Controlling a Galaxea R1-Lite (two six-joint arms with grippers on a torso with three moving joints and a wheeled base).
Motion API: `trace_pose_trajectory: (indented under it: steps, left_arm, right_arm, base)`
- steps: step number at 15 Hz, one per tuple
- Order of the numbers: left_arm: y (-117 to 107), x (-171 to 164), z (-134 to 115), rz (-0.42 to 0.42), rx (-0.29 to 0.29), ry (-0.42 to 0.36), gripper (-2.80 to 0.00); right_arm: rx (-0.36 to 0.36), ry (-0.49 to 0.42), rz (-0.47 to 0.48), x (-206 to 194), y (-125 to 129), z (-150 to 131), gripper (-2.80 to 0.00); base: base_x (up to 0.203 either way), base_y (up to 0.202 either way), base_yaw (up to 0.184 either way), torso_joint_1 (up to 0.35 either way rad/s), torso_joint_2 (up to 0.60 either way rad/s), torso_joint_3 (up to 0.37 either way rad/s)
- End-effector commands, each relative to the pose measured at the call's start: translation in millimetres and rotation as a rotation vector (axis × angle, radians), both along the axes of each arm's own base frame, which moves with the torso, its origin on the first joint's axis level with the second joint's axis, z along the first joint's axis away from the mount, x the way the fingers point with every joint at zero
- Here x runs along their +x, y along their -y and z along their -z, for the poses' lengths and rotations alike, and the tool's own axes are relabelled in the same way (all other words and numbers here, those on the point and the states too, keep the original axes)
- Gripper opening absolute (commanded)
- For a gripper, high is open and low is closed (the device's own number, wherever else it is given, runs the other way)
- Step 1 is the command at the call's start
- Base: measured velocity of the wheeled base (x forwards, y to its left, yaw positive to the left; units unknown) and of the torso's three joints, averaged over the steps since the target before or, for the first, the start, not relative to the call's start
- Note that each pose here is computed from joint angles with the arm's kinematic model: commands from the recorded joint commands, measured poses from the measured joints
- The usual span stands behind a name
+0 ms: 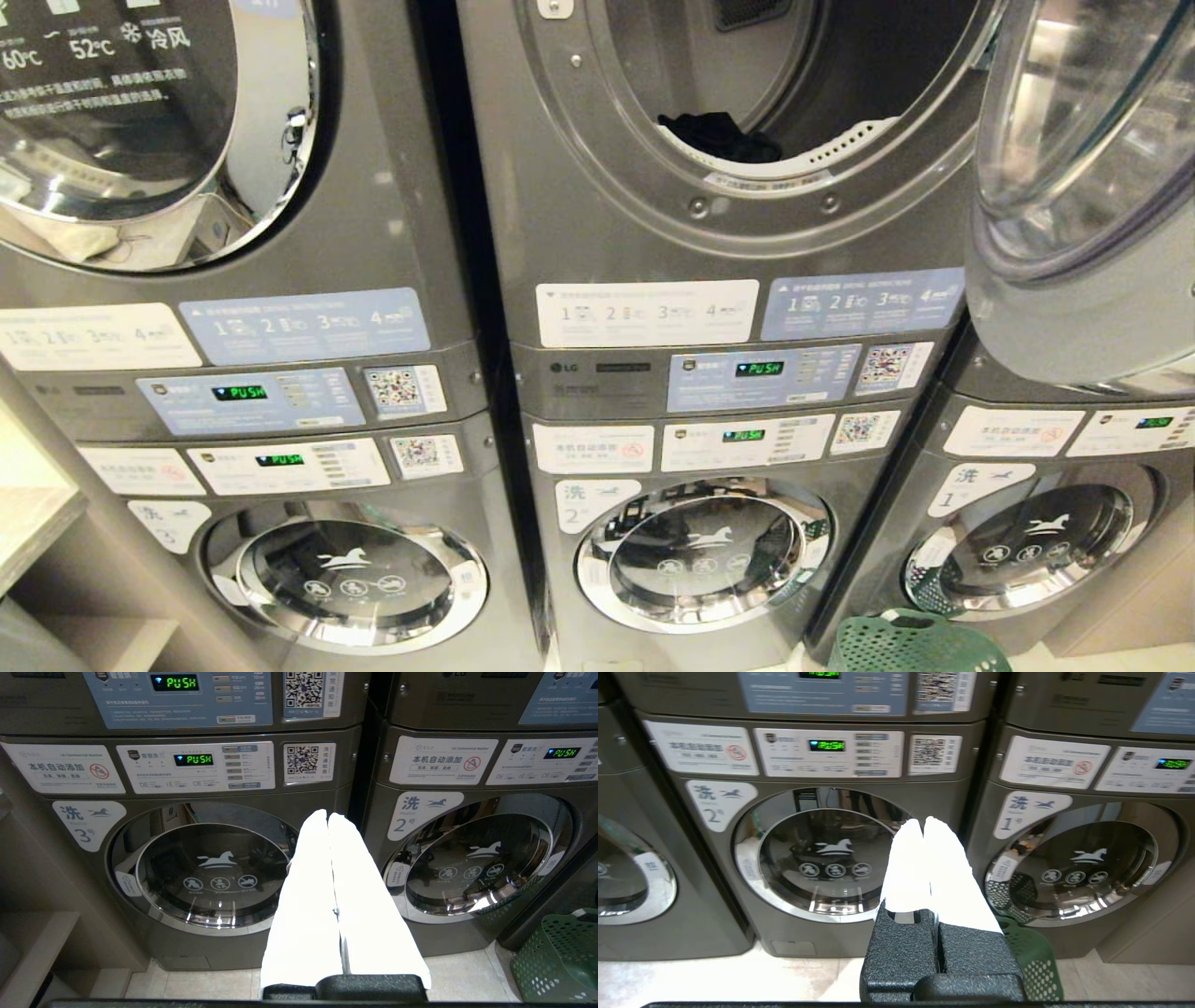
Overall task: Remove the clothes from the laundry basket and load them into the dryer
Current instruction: Close the dryer
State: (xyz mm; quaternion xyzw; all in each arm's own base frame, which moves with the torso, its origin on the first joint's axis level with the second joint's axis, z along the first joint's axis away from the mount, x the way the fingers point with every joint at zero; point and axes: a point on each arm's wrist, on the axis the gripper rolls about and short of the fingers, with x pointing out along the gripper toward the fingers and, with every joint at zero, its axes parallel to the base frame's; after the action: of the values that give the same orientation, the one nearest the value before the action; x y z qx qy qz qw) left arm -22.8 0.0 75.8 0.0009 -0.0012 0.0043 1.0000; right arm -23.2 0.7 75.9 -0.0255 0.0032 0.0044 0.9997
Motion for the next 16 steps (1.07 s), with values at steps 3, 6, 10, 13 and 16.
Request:
trace_pose_trajectory:
  steps: [3,6,10,13,16]
  left_arm:
    - [0.0,0.0,0.0,-0.001,0.0,0.001,-2.8]
    - [0.0,0.0,0.0,-0.001,0.0,0.001,-2.8]
    - [0.0,0.0,0.0,-0.001,0.0,0.001,-2.8]
    - [0.0,0.0,0.0,-0.001,0.001,0.001,-2.8]
    - [0.0,0.0,0.0,-0.001,0.001,0.001,-2.8]
  right_arm:
    - [-0.01,0.001,-0.005,0.1,-0.1,0.3,-2.8]
    - [-0.063,0.031,0.0,-1.0,0.0,-5.3,-2.8]
    - [-0.136,0.224,0.033,-18.9,0.1,-55.6,-2.8]
    - [-0.136,0.289,0.053,-22.9,0.4,-123.5,-2.8]
    - [-0.134,0.367,0.088,-5.4,1.0,-192.9,-2.8]
  base:
    - [0.0,0.193,-0.004,0.001,0.0,-0.002]
    - [0.0,0.145,0.0,0.001,0.0,0.002]
    - [0.0,0.0,0.0,0.0,0.0,0.0]
    - [0.0,0.0,0.0,0.0,0.0,0.0]
    - [0.0,0.0,0.0,0.0,0.0,0.0]
